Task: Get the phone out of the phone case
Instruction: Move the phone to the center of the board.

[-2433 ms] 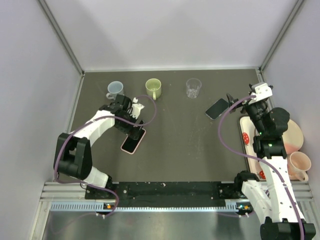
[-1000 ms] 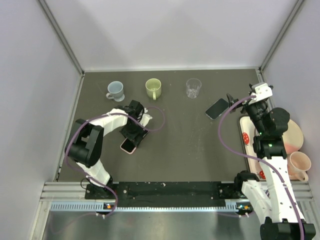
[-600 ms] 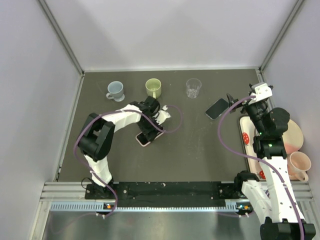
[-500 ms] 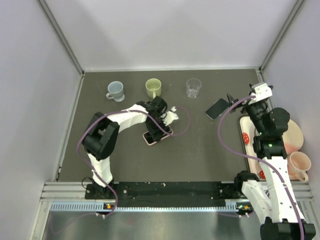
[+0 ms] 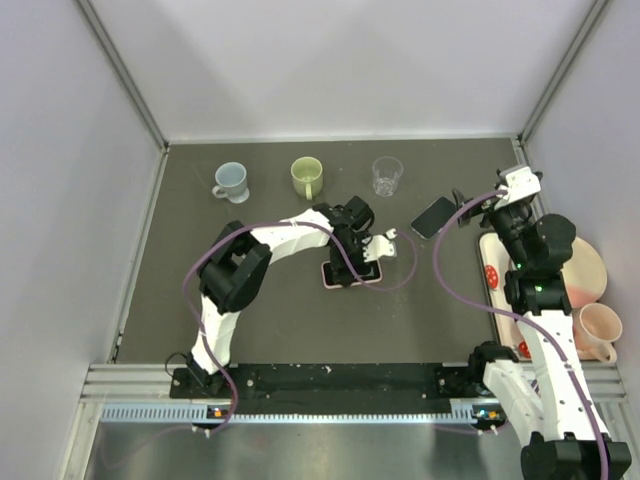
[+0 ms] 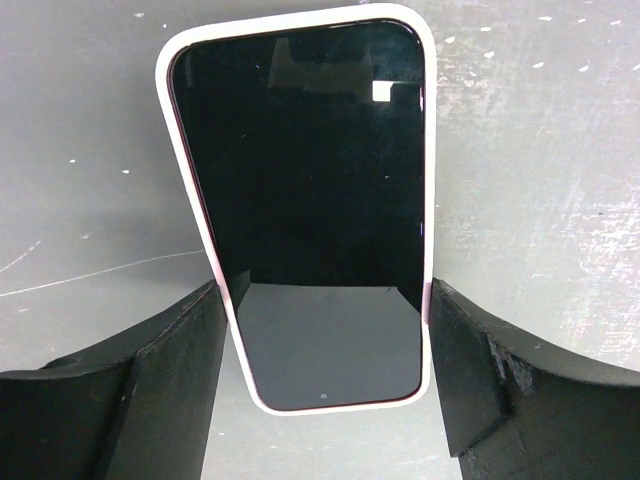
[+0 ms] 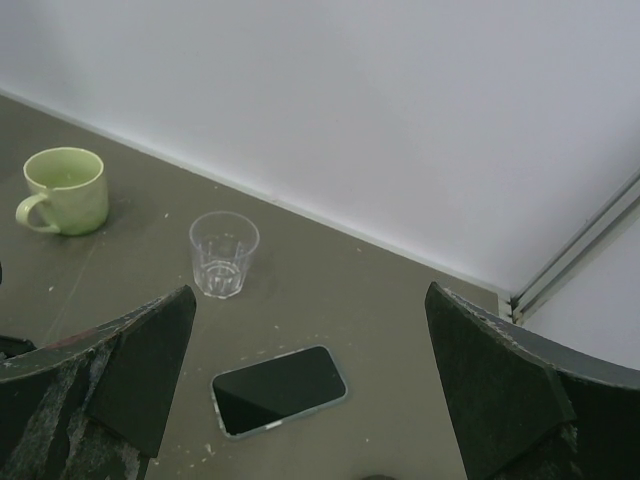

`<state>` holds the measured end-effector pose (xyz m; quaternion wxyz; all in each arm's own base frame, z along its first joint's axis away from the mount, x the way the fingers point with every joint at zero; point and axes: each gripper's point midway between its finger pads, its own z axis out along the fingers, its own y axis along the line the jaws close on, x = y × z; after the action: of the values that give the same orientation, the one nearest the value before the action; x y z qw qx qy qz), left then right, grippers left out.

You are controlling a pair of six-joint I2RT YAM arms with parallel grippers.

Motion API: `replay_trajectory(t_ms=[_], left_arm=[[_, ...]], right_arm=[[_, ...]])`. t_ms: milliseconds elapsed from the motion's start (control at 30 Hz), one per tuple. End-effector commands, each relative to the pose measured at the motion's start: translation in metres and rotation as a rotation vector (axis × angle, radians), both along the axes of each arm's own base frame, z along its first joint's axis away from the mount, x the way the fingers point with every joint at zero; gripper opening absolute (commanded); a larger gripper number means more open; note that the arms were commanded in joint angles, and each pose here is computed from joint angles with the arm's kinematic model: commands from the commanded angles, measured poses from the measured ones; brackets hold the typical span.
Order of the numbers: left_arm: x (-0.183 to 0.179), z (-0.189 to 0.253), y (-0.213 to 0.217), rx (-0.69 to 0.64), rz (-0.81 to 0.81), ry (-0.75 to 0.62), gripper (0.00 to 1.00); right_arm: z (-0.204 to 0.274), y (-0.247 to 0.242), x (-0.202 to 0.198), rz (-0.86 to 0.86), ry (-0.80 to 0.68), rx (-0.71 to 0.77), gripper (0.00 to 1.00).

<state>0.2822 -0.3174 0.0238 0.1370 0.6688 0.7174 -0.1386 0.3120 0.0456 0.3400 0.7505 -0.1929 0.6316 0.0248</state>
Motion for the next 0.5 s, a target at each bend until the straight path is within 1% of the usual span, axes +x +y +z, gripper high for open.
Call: replay_trajectory(t_ms=[0,33,133,167,233,267,300,333,400,467], left_arm=[[0.013,-0.005,-0.012,0.007,-0.049,-0.046,0.0],[0.016,-0.006,-0.011,0.016,-0.043,-0.059,0.0],[0.019,-0.002,-0.01,0.01,-0.028,-0.086,0.11],[0.019,0.003,-0.009,0.003,-0.021,-0.094,0.27],[0.019,0.009,-0.009,-0.01,-0.012,-0.112,0.42],[0.02,0.014,-0.008,-0.02,-0.005,-0.13,0.47],[0.022,0.018,-0.006,-0.026,0.003,-0.141,0.56],[0.022,0.02,-0.005,-0.027,0.009,-0.154,0.61],[0.027,0.024,0.0,-0.029,0.031,-0.192,0.67],[0.029,0.025,0.005,-0.03,0.052,-0.214,0.7]], right_arm=[[0.012,0.003,-0.001,0.007,-0.048,-0.013,0.99],[0.012,0.002,-0.001,0.007,-0.049,-0.015,0.99],[0.01,0.003,0.0,0.01,-0.044,-0.015,0.99],[0.01,0.003,0.0,0.013,-0.044,-0.016,0.99],[0.009,0.005,0.0,0.021,-0.041,-0.017,0.99],[0.009,0.006,0.0,0.025,-0.042,-0.018,0.99],[0.009,0.006,0.0,0.027,-0.041,-0.018,0.99],[0.009,0.006,0.0,0.027,-0.04,-0.017,0.99],[0.009,0.009,-0.002,0.043,-0.038,-0.023,0.99],[0.004,0.013,-0.005,0.071,-0.012,-0.032,0.99]])
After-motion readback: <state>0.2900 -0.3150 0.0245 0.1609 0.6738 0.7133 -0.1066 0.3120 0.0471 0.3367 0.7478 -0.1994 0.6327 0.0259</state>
